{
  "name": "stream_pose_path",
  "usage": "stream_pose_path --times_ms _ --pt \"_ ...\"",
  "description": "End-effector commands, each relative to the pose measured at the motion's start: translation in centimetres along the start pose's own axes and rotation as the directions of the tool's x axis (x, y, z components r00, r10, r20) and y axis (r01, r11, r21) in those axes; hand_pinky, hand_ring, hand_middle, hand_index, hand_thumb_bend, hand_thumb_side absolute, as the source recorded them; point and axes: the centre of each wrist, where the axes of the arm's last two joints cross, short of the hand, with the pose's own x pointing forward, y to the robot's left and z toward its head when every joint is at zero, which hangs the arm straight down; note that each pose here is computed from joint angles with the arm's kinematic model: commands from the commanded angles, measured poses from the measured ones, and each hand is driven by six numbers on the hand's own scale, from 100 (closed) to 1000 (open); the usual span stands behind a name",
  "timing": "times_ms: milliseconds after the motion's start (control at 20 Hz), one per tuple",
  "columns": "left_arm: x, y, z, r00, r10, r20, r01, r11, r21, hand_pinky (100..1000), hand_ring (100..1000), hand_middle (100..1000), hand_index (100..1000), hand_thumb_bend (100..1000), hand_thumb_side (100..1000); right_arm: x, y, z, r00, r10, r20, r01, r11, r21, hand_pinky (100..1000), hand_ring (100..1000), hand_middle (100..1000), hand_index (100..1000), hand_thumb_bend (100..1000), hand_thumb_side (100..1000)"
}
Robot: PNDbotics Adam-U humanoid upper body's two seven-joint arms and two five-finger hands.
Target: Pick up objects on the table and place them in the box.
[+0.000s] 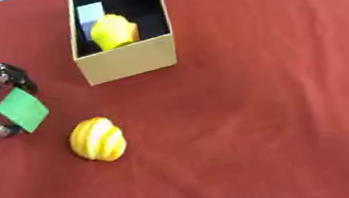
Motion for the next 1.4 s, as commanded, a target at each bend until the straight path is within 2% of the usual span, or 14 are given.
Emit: stream_pose_path --times_ms 50,350,650,800,1000,1200,1400 --pt "-0.4 1.1 1.0 1.0 -0.015 -0.009 0.016 0.999 0.032 824 787 720 783 339 125 0.5 -0.6 -0.5 1.0 0.011 0.023 -0.011 1.0 0.0 913 953 682 815 100 802" --pt "-0.1 2.1 1.9 1.0 -0.019 -0.022 0.022 0.992 0.123 783 750 680 748 208 100 0.5 -0.6 -0.3 1.0 0.007 0.013 -0.007 1.0 0.001 915 954 682 816 100 802" --pt "0.7 3.8 3.1 0.999 -0.029 -0.023 0.034 0.97 0.243 759 729 662 733 122 100 0.4 -0.6 -0.1 1.0 0.009 0.004 -0.009 1.0 0.003 915 955 682 816 100 807" --pt "1.6 5.6 4.0 0.999 -0.043 -0.017 0.046 0.946 0.322 753 705 659 733 101 100 0.4 -0.8 0.0 1.0 0.014 0.001 -0.014 1.0 0.001 915 954 682 816 100 807" --pt "3.8 9.2 4.2 0.997 -0.072 0.018 0.057 0.898 0.436 750 678 642 723 100 100 0.4 -0.8 0.2 1.0 0.015 -0.005 -0.015 1.0 -0.004 916 955 682 816 100 808" --pt "4.5 10.5 3.6 0.996 -0.075 0.046 0.044 0.878 0.477 742 673 631 720 100 100 0.4 -0.7 0.1 1.0 0.006 -0.006 -0.006 1.0 -0.001 916 956 681 816 100 809" --pt "6.2 13.2 2.9 0.992 -0.068 0.102 -0.004 0.814 0.581 745 678 635 726 100 100 0.5 0.0 -0.4 0.999 -0.035 0.01 0.035 0.999 0.015 917 956 681 816 100 808"
